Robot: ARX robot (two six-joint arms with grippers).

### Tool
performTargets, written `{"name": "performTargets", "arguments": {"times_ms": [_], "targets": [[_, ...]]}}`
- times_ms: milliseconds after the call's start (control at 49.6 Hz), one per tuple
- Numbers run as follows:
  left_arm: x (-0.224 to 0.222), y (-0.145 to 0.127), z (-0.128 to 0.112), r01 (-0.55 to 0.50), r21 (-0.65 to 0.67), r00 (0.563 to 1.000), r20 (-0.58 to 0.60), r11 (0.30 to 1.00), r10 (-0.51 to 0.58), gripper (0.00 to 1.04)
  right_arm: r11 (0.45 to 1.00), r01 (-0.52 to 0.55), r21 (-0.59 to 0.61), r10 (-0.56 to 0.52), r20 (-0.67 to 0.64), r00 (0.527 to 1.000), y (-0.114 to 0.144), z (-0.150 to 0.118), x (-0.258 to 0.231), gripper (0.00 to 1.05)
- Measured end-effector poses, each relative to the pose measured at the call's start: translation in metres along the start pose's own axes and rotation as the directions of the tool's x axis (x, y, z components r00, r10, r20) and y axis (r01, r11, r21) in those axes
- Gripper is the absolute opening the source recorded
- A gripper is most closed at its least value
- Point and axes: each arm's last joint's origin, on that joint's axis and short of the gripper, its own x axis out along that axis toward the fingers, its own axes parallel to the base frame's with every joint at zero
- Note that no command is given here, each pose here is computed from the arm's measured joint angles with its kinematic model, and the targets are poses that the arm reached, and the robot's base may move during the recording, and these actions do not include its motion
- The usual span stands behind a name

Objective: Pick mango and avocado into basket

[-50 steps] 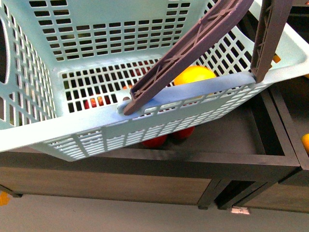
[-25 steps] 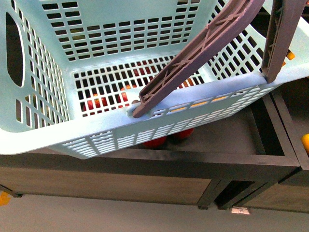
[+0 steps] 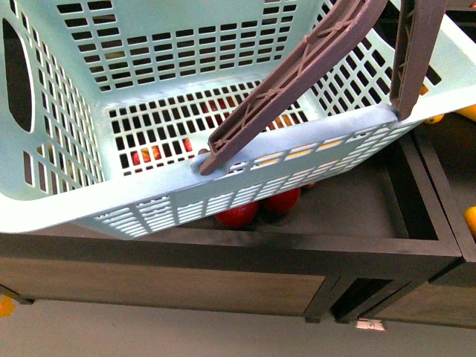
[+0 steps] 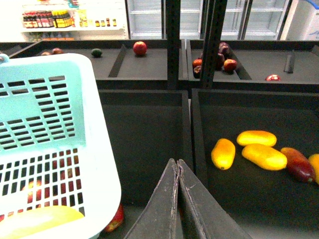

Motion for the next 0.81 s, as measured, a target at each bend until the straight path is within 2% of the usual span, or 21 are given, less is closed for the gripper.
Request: {"name": "performTargets", "arguments": {"times_ms": [665, 806], "targets": [[0.0, 0.0, 0.0, 0.001, 0.0, 1.0, -0.002, 1.0, -0.001, 0.18, 1.0, 0.002, 0.0, -0.002, -0.002, 1.0, 0.0, -0.026, -0.056, 0.02], [0.0, 0.0, 0.0, 0.0, 0.0, 1.0, -0.001, 1.0, 0.0, 0.18, 1.0, 0.001, -0.001, -0.001, 0.021, 1.0, 0.0, -0.023, -0.058, 0.33]]}}
